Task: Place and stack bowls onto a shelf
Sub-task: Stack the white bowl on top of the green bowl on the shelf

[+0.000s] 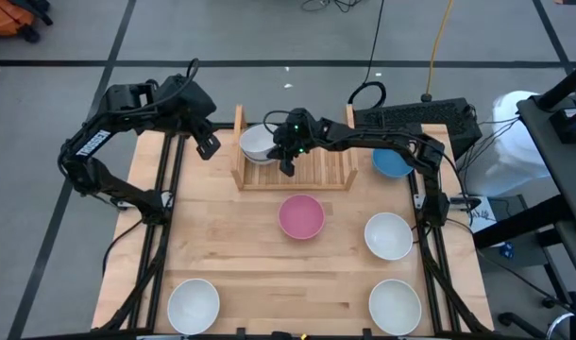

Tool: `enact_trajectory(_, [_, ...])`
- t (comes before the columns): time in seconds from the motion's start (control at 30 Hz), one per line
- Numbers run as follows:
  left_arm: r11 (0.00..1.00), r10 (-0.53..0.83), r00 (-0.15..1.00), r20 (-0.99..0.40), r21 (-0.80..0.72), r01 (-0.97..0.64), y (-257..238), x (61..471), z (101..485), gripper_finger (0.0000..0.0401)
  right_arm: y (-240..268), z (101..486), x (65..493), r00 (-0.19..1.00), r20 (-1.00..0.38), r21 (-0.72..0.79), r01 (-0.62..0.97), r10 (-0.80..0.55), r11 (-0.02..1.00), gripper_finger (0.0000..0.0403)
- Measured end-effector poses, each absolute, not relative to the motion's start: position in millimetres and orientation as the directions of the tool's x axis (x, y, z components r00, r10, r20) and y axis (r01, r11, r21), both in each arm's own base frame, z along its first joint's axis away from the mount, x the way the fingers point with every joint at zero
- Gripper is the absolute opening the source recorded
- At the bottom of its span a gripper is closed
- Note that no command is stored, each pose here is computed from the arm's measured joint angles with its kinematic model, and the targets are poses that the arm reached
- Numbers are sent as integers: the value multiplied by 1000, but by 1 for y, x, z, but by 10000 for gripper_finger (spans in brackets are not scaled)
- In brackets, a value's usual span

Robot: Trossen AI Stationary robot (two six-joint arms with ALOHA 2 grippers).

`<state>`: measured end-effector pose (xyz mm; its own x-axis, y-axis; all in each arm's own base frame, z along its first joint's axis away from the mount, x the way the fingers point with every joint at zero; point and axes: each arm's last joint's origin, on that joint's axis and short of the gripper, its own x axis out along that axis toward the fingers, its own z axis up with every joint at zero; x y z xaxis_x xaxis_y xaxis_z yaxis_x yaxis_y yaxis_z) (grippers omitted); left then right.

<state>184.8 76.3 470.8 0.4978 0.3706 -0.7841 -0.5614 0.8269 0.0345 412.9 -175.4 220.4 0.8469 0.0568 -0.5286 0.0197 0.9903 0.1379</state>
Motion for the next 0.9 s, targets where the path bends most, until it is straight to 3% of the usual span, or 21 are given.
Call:
enact_trajectory(0.33, [827,371,498,-784,35,-561,76,185,471,5,-173,258,407,911,-412,81,0,33,997,0])
enact_trajectory(0.7, [831,368,492,-789,42,-555,76,184,470,5,-179,258,403,907,-421,55,2,21,998,1])
enact_trajectory(0.9, [831,366,487,-793,43,-555,76,184,470,5,-178,258,403,906,-422,105,22,24,994,33])
